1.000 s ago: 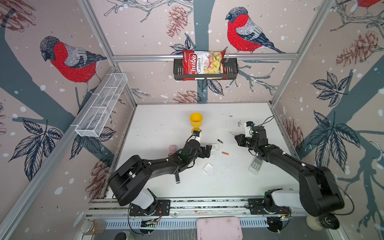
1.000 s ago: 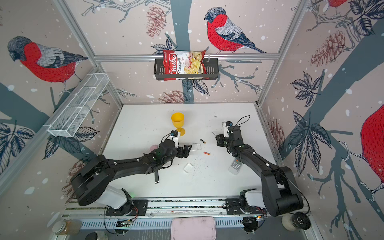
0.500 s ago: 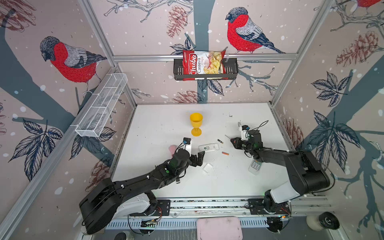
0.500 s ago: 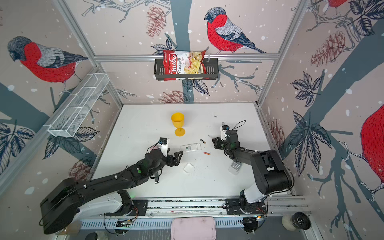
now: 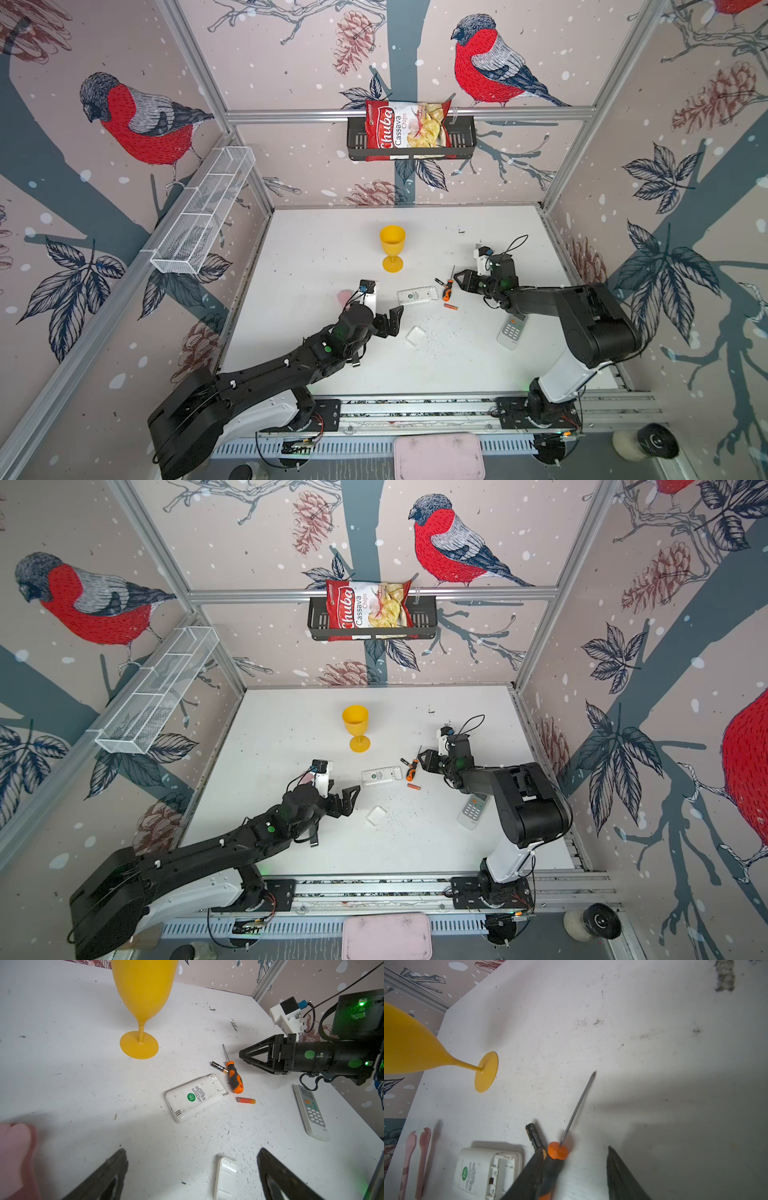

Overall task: Unload the batteries from the remote control
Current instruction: 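Lower the screwdriver onto the table and open the right gripper, then grasp the grey display remote with the right gripper and lift it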

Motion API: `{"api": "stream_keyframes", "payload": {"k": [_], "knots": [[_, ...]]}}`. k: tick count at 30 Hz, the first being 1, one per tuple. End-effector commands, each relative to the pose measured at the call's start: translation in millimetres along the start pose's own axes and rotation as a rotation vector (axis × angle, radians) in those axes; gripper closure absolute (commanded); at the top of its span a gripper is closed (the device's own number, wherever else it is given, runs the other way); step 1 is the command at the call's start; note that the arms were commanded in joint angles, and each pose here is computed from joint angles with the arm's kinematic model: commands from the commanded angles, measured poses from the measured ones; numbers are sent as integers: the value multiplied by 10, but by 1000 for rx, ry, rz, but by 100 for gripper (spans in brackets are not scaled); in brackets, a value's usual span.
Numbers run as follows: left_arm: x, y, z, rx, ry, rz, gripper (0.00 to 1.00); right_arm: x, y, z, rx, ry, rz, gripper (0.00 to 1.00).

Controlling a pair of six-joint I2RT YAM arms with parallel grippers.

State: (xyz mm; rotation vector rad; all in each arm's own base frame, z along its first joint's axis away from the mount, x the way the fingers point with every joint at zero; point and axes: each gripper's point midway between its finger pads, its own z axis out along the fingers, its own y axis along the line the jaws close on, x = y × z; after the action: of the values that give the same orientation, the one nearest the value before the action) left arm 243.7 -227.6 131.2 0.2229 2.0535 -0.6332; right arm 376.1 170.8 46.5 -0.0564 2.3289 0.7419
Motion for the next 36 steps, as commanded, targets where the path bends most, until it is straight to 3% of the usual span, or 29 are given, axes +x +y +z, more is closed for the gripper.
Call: {"api": "stream_keyframes", "payload": {"k": [1, 7, 12, 17, 23, 36], "knots": [[-61, 16, -30, -5, -38, -5, 3, -80, 13, -79, 51, -7, 13, 42], [-228, 264, -182, -100, -174, -118, 3, -243, -95, -438, 265, -2, 54, 31], [-296, 349, -381, -49, -312, -207, 3, -132, -393, -913, 479, -14, 160, 17], [-179, 418, -359, -69, -279, -219, 3, 129, -672, -1221, 602, -3, 241, 4], [66, 281, -209, 10, -174, -186, 3, 390, -958, -1452, 712, 15, 315, 3], [150, 115, -169, 95, -131, -162, 3, 700, -1284, -1479, 825, 124, 407, 6]]}}
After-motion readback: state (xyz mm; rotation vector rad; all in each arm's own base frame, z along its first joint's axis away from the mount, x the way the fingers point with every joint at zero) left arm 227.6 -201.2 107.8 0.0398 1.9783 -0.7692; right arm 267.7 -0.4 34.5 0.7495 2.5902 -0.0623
